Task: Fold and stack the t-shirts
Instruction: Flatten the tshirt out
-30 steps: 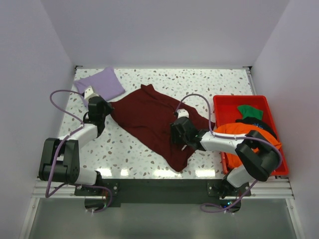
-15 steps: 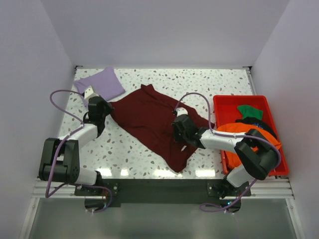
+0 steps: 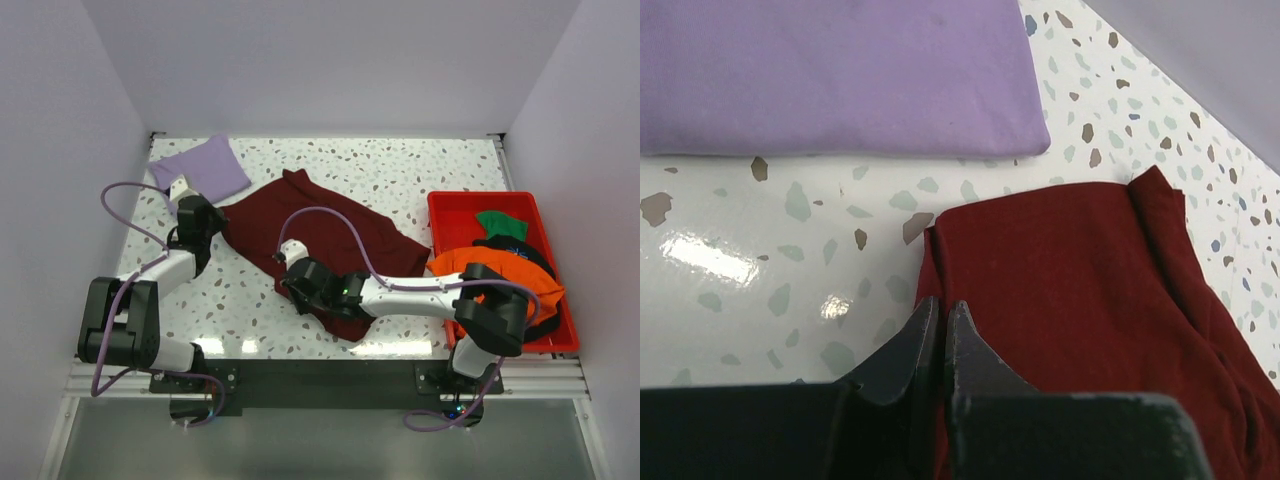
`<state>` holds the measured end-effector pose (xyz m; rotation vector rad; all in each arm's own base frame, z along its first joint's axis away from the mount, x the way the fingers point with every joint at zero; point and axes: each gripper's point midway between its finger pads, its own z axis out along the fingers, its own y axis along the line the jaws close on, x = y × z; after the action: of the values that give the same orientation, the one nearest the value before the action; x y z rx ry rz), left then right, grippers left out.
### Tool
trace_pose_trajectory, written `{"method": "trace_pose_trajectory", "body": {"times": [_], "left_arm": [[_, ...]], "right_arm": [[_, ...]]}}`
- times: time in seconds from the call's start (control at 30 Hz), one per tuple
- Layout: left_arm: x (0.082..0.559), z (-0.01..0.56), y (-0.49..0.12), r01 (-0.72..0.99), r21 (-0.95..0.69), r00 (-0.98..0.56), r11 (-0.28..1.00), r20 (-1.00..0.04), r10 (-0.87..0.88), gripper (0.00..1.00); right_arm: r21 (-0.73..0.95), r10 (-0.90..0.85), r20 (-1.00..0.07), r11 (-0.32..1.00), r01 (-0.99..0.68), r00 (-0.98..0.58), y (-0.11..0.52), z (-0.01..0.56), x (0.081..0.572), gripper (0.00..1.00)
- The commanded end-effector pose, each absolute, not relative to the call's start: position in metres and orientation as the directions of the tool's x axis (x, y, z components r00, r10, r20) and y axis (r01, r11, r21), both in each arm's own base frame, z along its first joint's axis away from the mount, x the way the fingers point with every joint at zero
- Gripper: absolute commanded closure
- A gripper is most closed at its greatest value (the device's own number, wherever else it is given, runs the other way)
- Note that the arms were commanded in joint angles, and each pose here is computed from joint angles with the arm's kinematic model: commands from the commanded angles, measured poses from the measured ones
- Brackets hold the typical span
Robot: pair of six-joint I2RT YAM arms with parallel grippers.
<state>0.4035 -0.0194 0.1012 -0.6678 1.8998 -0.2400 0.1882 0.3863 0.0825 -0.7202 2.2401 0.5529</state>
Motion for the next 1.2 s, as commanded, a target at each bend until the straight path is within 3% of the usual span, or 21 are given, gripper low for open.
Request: {"method": "trace_pose_trajectory", "body": {"times": [0.0, 0.13, 0.17, 0.5, 1.17], "left_arm": [[0.408, 0.117, -0.017, -0.306, -0.470, -0.239, 0.828, -0.804, -0.545, 1.00], [0.409, 0.116, -0.019, -0.302, -0.472, -0.243, 0.829, -0.802, -0.545, 1.00], [0.409, 0.116, -0.019, -0.300, -0.474, -0.244, 0.828, -0.801, -0.547, 1.00], [0.410, 0.117, -0.022, -0.277, -0.470, -0.248, 0.838, -0.808, -0.534, 1.00], [0.411, 0.115, -0.022, -0.277, -0.465, -0.254, 0.841, -0.809, -0.530, 1.00]], "right_arm": [[0.143, -0.378, -0.703, 0.755, -0.641, -0.602, 0.382, 0.083, 0.178, 0.78], [0.112, -0.324, -0.747, 0.799, -0.590, -0.581, 0.363, 0.104, 0.189, 0.49], [0.095, -0.313, -0.764, 0.811, -0.578, -0.565, 0.358, 0.110, 0.194, 0.48], [0.318, -0.089, -0.785, 0.791, -0.522, -0.614, 0.329, 0.119, 0.260, 0.49], [0.397, -0.137, -0.690, 0.750, -0.530, -0.711, 0.347, 0.049, 0.271, 0.52]]}}
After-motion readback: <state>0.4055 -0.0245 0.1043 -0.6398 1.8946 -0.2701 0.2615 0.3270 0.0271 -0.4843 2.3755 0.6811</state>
